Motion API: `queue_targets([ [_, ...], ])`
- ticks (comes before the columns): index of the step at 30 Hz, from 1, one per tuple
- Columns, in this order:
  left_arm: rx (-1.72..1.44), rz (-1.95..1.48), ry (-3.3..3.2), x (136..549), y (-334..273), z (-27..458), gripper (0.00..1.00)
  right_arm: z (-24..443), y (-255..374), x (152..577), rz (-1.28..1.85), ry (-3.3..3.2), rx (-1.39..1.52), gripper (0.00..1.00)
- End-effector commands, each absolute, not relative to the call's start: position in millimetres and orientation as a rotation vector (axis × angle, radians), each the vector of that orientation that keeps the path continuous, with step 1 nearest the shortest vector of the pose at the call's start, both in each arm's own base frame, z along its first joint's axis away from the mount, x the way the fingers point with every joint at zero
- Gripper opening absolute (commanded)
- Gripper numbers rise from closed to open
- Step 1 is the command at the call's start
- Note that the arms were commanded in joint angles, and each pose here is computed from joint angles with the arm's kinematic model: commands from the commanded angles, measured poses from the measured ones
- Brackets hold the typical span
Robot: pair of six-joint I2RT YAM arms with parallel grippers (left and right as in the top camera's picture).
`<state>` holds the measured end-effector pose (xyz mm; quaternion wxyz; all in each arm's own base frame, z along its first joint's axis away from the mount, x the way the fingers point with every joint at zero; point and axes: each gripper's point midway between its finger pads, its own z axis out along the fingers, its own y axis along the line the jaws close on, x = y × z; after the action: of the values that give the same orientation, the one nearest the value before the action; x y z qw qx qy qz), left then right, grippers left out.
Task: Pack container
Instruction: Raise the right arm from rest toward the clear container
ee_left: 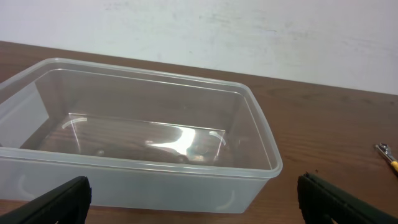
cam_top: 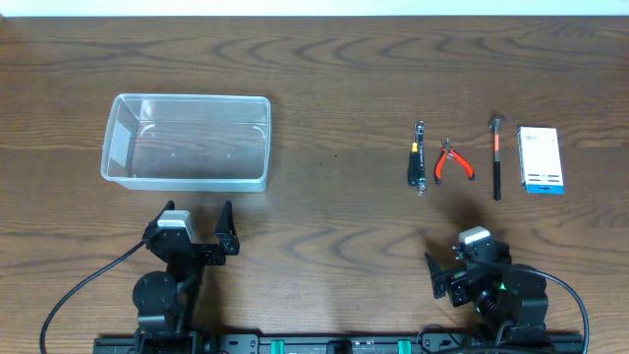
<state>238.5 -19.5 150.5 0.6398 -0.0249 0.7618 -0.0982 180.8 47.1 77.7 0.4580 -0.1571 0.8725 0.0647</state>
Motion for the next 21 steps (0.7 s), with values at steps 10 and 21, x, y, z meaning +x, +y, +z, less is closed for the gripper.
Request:
queue_targets([
  [10,-0.047,-0.22,1.786,237.1,-20.6,135.2,0.98,76.2,47.1,180.7,0.17,2.15,-0.37,0.99],
  [21,-0.041,-0.227,1.783,237.0,-22.0,136.0,0.98,82.4,52.4,183.3,0.199,2.117,-0.386,0.99],
])
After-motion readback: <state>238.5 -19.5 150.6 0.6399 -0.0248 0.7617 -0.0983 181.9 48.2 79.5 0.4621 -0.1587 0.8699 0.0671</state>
